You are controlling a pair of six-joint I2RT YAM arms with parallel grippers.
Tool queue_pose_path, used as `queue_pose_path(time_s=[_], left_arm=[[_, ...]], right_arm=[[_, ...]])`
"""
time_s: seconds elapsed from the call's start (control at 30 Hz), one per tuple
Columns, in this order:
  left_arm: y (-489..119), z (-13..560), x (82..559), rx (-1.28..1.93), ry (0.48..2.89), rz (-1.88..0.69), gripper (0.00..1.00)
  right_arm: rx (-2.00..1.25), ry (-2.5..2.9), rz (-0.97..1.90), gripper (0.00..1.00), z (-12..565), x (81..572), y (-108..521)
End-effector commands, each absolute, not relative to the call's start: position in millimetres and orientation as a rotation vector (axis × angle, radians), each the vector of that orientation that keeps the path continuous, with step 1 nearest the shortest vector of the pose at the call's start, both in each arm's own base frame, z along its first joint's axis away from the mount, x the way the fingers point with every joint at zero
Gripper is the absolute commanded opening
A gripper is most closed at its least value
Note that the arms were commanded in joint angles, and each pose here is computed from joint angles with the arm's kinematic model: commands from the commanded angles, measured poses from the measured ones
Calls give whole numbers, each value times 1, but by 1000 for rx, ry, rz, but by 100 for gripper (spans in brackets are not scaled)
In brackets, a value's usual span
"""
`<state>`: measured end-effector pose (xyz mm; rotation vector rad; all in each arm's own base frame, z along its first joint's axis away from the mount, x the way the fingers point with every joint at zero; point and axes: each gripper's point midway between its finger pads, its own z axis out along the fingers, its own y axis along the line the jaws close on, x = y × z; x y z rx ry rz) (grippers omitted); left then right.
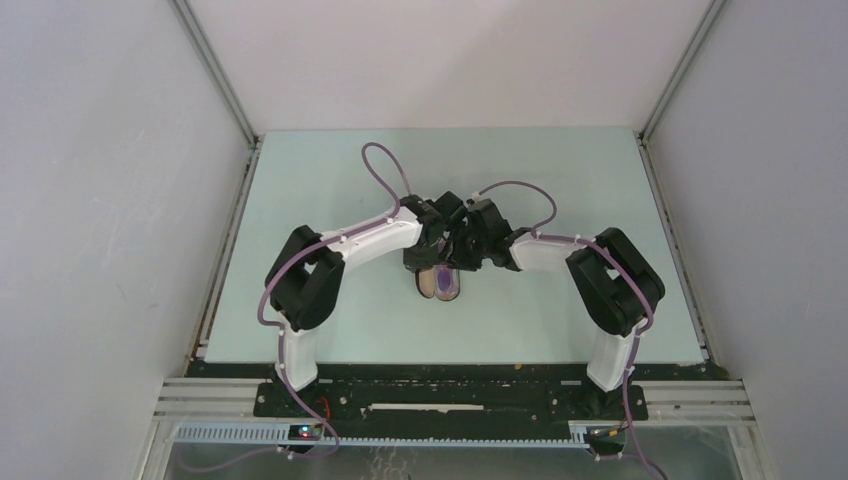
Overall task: Organize the sunglasses
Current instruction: Place the sunglasses in the sunglasses case.
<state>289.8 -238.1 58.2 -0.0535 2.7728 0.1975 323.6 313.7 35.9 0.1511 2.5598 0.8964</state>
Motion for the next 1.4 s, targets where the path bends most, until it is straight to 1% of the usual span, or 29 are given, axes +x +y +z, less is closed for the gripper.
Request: queue_pose_path(time_s=[0.0,0.23,0.53,0.77,1.13,1.17,1.3,1.37], left_arm=[[-246,72,300,-94,2727,163,0],[-245,71,299,-92,2730,166,0],[-244,70,299,-96,2731,171,0],[-245,69,299,-97,2733,173,0],[-244,69,300,-101,2728,182,0],[-244,68,300,-101,2728,184,0],[-244,68,300,-101,2729,186,0],[-243,68,300,-101,2727,190,0]], right_arm=[[141,2561,830,48,41,319,302],[145,2556,823,48,43,316,298],[193,2576,806,34,37,314,295],[321,2593,794,33,33,313,291],[380,2601,750,33,26,314,285],[375,2600,753,34,26,314,285],[353,2579,781,43,33,314,287],[346,2573,782,45,36,314,287]])
